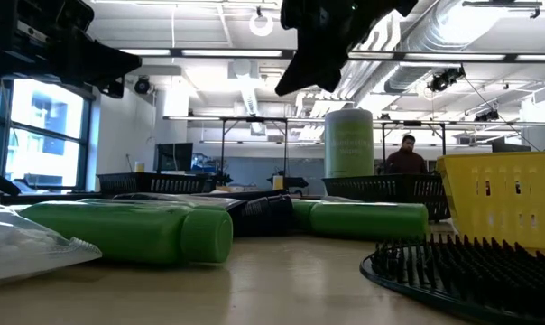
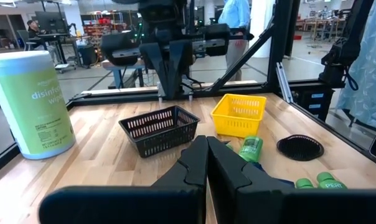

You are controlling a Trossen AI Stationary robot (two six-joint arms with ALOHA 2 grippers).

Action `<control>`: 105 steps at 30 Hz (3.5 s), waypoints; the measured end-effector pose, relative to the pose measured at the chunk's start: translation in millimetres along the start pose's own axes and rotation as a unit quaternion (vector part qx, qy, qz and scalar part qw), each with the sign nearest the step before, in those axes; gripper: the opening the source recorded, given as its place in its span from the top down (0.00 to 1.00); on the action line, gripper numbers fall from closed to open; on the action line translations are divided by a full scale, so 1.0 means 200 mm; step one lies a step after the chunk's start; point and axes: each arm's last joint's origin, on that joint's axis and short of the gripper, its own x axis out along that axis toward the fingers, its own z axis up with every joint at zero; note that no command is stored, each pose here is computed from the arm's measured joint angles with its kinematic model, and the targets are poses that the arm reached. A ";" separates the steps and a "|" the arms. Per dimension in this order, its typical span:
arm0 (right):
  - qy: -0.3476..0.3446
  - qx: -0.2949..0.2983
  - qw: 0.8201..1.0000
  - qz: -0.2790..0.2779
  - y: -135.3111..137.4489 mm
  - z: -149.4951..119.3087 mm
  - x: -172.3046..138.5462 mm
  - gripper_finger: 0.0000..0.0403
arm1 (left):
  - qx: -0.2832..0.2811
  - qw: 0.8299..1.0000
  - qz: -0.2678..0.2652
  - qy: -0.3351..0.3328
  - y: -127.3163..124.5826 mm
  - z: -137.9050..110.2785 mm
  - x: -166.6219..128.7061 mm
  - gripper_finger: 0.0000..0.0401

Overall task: Pick & Place Travel size toiletries
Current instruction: Put the shampoo bottle into the top right black bin

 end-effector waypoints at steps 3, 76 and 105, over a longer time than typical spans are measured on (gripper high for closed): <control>-0.001 0.003 1.000 0.001 0.00 0.00 0.00 0.99 | 0.000 1.000 0.000 0.001 0.00 0.00 0.00 1.00; 0.068 -0.024 0.997 0.014 0.01 -0.21 0.41 0.32 | -0.001 1.000 0.000 0.016 0.00 -0.02 0.00 1.00; 0.111 -0.029 0.993 0.012 0.01 -0.34 0.58 0.32 | -0.002 1.000 -0.001 0.024 0.00 -0.02 0.00 1.00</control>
